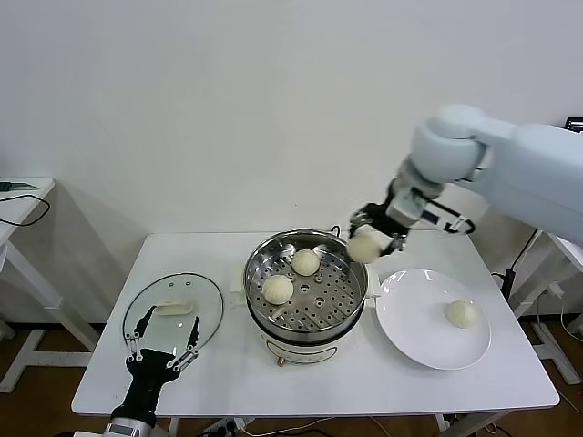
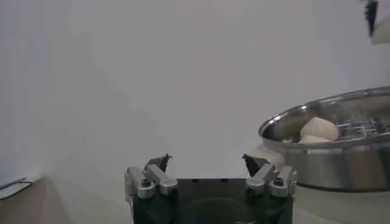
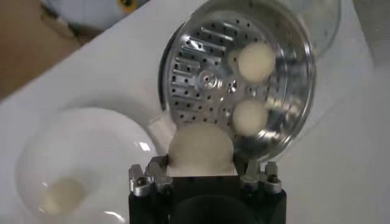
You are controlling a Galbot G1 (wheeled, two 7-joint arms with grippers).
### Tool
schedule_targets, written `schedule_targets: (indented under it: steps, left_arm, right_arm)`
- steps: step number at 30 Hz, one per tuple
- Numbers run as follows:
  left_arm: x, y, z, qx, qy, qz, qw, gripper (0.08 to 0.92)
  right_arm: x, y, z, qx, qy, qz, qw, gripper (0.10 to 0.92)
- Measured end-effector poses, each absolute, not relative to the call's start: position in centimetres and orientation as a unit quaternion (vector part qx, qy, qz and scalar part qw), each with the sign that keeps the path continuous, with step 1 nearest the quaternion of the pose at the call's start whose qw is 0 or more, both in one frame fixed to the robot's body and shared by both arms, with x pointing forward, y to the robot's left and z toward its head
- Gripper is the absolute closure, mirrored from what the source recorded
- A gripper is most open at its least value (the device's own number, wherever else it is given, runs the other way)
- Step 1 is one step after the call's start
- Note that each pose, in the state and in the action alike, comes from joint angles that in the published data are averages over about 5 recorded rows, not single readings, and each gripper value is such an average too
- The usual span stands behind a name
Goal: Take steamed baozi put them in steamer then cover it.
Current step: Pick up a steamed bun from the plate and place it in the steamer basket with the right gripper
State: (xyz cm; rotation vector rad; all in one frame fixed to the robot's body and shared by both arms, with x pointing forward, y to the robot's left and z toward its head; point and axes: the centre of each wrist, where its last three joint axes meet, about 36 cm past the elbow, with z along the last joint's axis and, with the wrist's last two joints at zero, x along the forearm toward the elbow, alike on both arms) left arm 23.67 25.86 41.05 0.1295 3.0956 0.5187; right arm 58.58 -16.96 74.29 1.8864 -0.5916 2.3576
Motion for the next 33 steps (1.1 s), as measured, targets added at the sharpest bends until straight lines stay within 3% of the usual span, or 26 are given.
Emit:
schedule_targets:
  steps: [14, 33]
  left_arm:
    - [24.1, 26.6, 40.5, 0.034, 0.985, 0.167, -0.002, 0.177]
    - [24.7, 27.1, 39.7, 0.031, 0.986, 0.166, -0.009, 0.177]
  right_arm:
    - [57.6, -10.6, 69.1, 0.645, -0.07, 0.759, -0.064, 0.318]
    - [57.3, -7.4, 63.8, 0.687, -0.038, 0.722, -0.073, 0.318]
